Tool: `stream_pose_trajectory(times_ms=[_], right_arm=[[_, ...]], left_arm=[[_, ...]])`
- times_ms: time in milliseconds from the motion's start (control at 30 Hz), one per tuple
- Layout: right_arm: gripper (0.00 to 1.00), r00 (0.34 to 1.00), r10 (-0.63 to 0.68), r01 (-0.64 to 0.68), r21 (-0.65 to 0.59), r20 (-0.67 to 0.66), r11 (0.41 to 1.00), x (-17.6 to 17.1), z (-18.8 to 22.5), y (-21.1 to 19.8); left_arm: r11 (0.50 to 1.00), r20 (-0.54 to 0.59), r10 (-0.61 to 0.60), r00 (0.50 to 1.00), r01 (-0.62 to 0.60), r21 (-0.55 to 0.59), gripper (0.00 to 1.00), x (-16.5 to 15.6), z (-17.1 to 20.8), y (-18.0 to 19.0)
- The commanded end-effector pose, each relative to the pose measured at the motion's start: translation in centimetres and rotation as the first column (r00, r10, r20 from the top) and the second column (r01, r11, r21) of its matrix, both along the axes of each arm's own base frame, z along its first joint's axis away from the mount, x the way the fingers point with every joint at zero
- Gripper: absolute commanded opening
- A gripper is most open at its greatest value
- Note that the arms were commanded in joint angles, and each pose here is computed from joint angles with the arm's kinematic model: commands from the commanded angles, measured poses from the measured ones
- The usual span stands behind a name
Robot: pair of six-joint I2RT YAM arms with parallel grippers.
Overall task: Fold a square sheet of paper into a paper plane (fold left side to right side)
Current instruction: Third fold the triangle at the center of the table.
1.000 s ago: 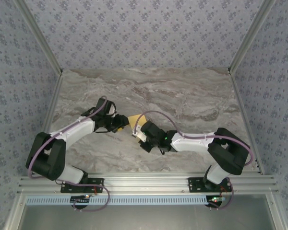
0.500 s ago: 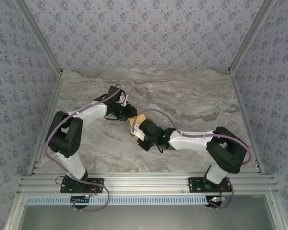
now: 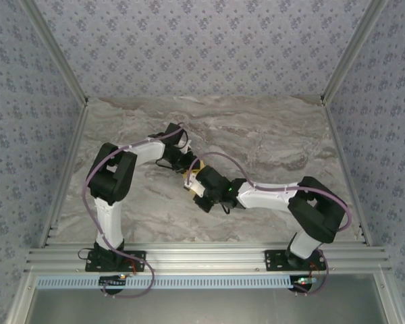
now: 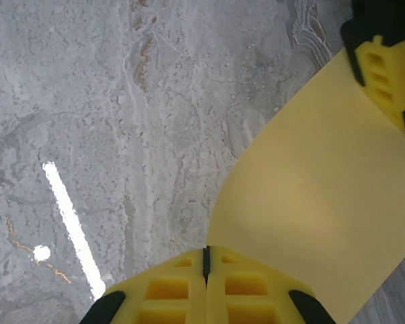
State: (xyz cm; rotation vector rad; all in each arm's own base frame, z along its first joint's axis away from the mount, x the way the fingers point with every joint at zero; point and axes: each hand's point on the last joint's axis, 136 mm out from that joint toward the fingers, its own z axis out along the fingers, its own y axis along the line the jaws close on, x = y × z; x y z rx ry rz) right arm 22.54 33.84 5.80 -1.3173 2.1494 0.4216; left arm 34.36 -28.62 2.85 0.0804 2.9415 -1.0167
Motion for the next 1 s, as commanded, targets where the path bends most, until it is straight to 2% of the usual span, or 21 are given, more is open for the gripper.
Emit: stream_pose_trajectory(times_ms=[0,300,600,967], right_arm=[[0.00,0.997,-0.003,0.006,0.036,-0.080,0.999,0.1,0.4,0.4],[0.00,0.958,-0.015,0.058,0.142,-0.286,0.988,1.7,0.4,-0.7],[0.00,0.927,-0.092,0.150,0.134,-0.363,0.980,4.3,-0.3,-2.1],[0.00,0.904,-0.162,0.212,0.086,-0.396,0.974,5.8,-1.5,-3.0]], left_arm=[[0.999,-0.003,-0.039,0.999,0.039,-0.001,0.24,-0.2,0.1,-0.4],[0.999,-0.043,-0.042,0.998,0.043,0.019,0.23,-1.4,-1.8,0.1],[0.999,-0.056,-0.043,0.997,0.044,0.021,0.22,-1.9,-2.3,0.1],[0.999,-0.061,-0.045,0.997,0.046,0.018,0.22,-2.1,-2.2,-0.2]])
